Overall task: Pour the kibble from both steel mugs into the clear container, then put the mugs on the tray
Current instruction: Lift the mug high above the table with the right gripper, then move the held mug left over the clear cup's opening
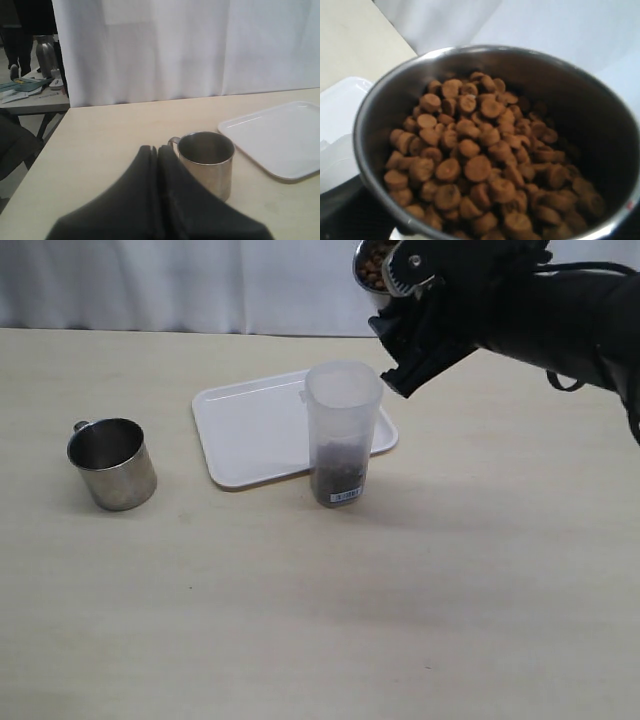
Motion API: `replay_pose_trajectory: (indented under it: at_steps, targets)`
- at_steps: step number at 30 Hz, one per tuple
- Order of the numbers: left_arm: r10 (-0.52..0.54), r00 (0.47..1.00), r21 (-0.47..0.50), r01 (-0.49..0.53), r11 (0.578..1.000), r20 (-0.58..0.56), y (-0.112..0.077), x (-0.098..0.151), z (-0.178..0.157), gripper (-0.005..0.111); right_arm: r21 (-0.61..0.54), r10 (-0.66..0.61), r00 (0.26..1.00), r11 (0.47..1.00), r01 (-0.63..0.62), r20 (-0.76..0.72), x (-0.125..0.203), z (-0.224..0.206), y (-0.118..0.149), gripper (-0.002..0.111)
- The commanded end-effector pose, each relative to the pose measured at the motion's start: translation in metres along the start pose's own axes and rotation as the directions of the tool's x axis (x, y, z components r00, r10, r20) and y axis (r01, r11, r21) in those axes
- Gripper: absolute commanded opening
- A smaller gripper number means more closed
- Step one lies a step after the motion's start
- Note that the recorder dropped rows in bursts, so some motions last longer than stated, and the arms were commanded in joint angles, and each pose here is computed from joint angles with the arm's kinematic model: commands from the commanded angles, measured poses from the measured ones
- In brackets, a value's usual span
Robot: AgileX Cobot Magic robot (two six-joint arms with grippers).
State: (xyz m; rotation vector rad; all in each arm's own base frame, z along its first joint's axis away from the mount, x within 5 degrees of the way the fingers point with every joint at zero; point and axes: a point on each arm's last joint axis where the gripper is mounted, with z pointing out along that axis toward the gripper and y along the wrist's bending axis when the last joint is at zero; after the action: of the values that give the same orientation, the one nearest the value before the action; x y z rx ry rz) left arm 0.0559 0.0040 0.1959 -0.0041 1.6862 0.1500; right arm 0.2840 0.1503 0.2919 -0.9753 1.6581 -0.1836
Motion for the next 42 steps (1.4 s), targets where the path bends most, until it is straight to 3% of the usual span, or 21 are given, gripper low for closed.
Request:
replay_pose_trajectory:
  at_steps: [1, 7, 39, 42]
  targets:
    - [0.0, 1.0, 0.0, 0.0, 1.0, 0.009, 0.0, 0.0, 0.0, 0.0, 0.108, -0.016, 0.999, 0.994, 0.021, -0.042, 0.0, -0.001, -0.014, 0.005]
    - [0.0, 1.0, 0.001, 0.0, 1.0, 0.009, 0.0, 0.0, 0.0, 0.0, 0.146, -0.016, 0.988, 0.989, 0.039, -0.156, 0.011, 0.0, -0.017, 0.005]
    - [0.0, 1.0, 0.001, 0.0, 1.0, 0.009, 0.0, 0.0, 0.0, 0.0, 0.076, 0.036, 0.992, 0.997, -0.027, -0.122, 0.014, 0.002, -0.016, 0.005]
    - [0.0, 1.0, 0.001, 0.0, 1.0, 0.009, 0.0, 0.0, 0.0, 0.0, 0.071, 0.113, 0.988, 0.992, -0.106, -0.103, 0.022, 0.003, -0.021, 0.005]
